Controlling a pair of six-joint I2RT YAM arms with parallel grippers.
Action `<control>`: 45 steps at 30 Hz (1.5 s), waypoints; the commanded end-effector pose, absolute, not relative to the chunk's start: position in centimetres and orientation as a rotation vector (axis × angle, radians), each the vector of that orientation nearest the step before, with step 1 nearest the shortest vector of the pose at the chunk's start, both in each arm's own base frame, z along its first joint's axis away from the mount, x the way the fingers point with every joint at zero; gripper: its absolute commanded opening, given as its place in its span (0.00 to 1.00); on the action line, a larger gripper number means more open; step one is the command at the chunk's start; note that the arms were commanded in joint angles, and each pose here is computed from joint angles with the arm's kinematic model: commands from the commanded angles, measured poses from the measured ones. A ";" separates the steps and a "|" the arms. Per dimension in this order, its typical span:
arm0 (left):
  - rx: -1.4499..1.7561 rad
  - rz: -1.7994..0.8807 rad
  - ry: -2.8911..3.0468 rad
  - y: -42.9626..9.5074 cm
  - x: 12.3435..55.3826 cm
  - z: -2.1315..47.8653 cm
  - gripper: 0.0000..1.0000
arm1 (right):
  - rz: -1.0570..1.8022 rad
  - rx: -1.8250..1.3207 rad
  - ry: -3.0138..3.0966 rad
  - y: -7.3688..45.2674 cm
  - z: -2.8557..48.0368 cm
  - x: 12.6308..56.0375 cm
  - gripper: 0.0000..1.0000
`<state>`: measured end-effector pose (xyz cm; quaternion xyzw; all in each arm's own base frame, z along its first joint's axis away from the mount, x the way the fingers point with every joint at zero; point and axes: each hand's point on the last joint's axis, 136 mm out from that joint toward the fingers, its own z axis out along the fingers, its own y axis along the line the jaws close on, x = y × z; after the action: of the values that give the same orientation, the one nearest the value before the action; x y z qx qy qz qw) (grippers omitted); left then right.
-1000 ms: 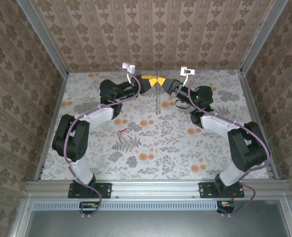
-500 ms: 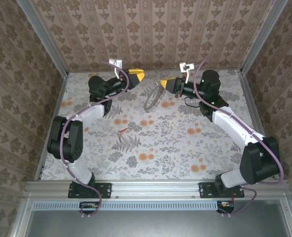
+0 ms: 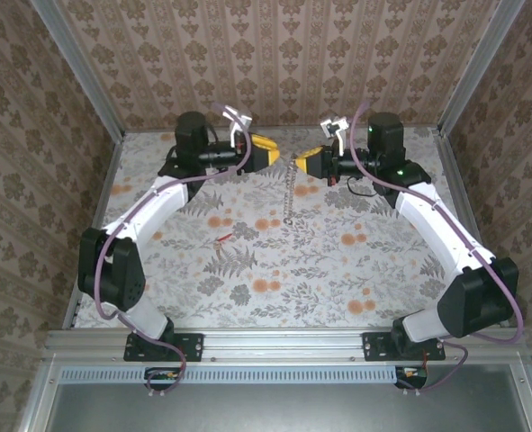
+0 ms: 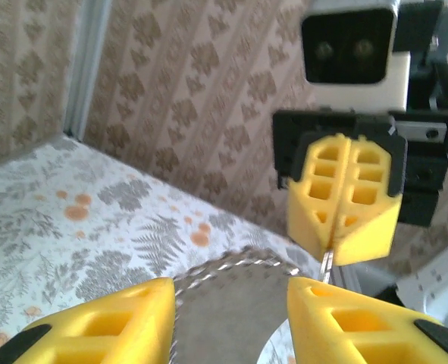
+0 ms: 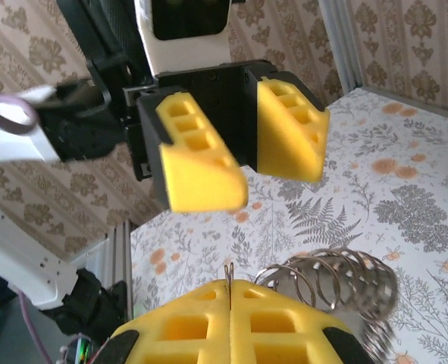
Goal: Put the keys on the keyring
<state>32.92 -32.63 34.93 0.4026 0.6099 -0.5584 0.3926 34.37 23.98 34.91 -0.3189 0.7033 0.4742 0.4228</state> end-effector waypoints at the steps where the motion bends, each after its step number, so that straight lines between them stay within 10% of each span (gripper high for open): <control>1: 1.201 -1.353 1.581 -33.0 29.6 33.6 0.43 | 1.192 -0.895 1.725 24.1 35.8 33.0 0.00; 29: 1.051 -1.419 1.508 -33.5 30.0 34.5 0.32 | 1.197 -0.757 1.675 23.7 35.8 34.4 0.00; 45: 0.715 -1.285 1.447 -31.6 32.2 37.4 0.32 | 1.260 -0.576 1.198 21.9 44.5 30.7 0.00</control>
<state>32.02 -32.33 34.95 0.3189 0.6214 -0.5400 0.4697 32.67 22.74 39.65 -0.2464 0.5977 0.5332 0.5456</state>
